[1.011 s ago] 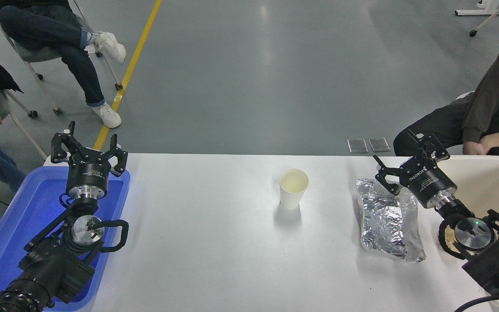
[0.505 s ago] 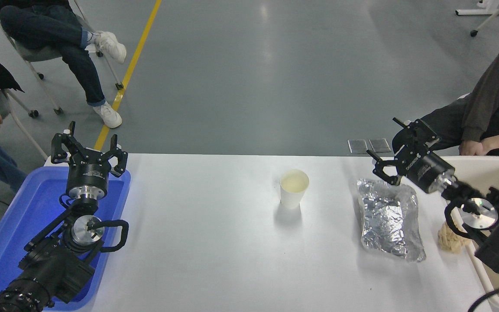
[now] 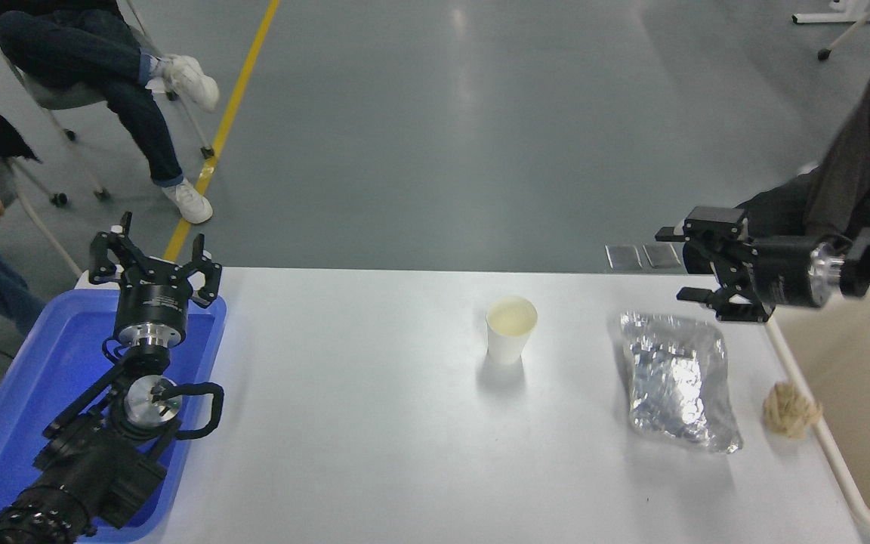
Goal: Pick up paper cup place in dustbin
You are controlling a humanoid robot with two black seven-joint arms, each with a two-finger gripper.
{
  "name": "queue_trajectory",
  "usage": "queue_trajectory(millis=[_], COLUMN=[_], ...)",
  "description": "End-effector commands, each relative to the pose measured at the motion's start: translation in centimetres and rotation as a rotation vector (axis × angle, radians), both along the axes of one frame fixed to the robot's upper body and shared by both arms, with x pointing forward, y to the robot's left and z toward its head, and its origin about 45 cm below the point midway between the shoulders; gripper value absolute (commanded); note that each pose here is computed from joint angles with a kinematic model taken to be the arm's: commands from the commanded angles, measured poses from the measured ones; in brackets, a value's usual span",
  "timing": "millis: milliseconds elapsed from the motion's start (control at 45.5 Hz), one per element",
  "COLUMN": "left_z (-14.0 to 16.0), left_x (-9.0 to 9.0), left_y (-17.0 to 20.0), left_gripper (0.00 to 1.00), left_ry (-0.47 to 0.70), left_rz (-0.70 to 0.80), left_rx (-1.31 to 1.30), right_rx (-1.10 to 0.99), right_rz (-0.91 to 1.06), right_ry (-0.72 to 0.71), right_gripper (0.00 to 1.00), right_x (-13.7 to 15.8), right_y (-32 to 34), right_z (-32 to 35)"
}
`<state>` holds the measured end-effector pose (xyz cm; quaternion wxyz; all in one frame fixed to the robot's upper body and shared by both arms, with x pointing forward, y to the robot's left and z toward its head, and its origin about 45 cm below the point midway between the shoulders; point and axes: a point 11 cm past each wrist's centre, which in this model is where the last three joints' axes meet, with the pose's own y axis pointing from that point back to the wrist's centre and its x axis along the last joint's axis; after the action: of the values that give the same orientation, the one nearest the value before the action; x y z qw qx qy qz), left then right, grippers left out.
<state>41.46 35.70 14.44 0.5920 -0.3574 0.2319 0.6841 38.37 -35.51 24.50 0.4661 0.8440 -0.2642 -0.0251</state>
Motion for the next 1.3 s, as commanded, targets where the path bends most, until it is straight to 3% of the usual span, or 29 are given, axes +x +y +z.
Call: queue_trajectory(millis=[0, 264, 593, 1033, 1275], left_z=[0.0, 0.0, -0.1, -0.1, -0.1], left_x=[0.0, 0.0, 0.0, 0.0, -0.1], left_y=[0.0, 0.0, 0.0, 0.0, 0.0], left_gripper=[0.99, 0.99, 0.99, 0.99, 0.99], left_ry=[0.000, 0.001, 0.002, 0.001, 0.002], left_rz=[0.000, -0.001, -0.001, 0.000, 0.001], left_rx=[0.000, -0.001, -0.001, 0.000, 0.000], right_rx=[-0.404, -0.602, -0.561, -0.491, -0.484], right_rz=[0.260, 0.455, 0.462, 0.431, 0.461], right_ry=[0.078, 0.151, 0.241, 0.153, 0.181], right_gripper=[1.00, 1.00, 1.00, 1.00, 1.00], right_x=[-1.8, -3.5, -6.7, -6.7, -6.6], right_y=[-0.2, 4.6, 11.7, 15.7, 16.0], right_z=[4.2, 8.0, 13.4, 17.7, 16.4])
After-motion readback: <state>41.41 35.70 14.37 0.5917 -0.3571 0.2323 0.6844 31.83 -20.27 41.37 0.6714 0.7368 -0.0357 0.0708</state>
